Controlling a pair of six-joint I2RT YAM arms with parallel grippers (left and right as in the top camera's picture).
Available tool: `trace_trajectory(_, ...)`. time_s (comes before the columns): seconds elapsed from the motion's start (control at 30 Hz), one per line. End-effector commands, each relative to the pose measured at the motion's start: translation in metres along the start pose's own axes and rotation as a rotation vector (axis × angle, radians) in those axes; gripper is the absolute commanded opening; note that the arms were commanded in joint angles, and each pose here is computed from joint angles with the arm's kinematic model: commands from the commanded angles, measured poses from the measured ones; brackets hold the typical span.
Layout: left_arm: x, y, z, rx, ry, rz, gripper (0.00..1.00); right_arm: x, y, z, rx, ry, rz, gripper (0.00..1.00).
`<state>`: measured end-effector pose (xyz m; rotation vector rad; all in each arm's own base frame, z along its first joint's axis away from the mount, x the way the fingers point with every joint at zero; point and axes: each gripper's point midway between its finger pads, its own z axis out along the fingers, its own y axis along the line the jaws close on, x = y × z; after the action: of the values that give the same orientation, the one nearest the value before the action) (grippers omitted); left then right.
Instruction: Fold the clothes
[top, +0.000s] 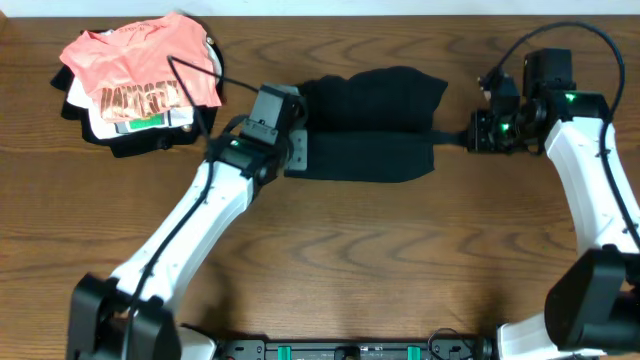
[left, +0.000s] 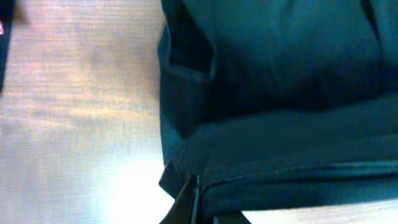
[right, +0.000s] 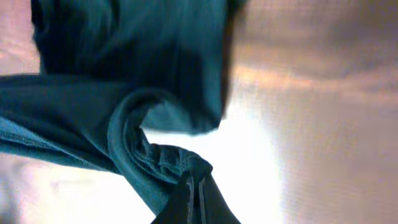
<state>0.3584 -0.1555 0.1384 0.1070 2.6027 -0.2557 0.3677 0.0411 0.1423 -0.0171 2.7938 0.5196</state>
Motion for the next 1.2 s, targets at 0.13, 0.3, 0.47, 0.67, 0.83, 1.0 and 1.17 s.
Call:
trace_trajectory(0.13, 0.04, -0.009, -0.048, 0.098, 0.134, -0.027, 0.06, 0.044, 0.015, -0.046, 0.01, 0.074, 0.043, 0.01)
trace_trajectory(0.3, 0.082, -0.003, -0.061, 0.076, 0.306, -0.081, 0.06, 0.079, 0.015, -0.055, 0.033, 0.196, 0.088, 0.01)
trace_trajectory(0.47, 0.103, 0.003, -0.068, 0.051, 0.399, -0.09, 0.06, 0.096, 0.012, -0.058, 0.07, 0.267, 0.102, 0.01)
trace_trajectory(0.67, 0.112, 0.005, -0.072, 0.04, 0.439, -0.093, 0.13, 0.104, 0.004, -0.061, 0.117, 0.299, 0.105, 0.01)
trace_trajectory(0.83, 0.113, 0.003, -0.073, 0.05, 0.442, -0.096, 0.17, 0.104, 0.004, -0.061, 0.117, 0.3, 0.106, 0.03)
trace_trajectory(1.0, 0.113, 0.003, -0.073, 0.049, 0.445, -0.096, 0.17, 0.105, 0.004, -0.061, 0.117, 0.304, 0.106, 0.03)
trace_trajectory(1.17, 0.114, 0.004, -0.073, 0.049, 0.446, -0.096, 0.16, 0.108, 0.003, -0.063, 0.127, 0.318, 0.106, 0.03)
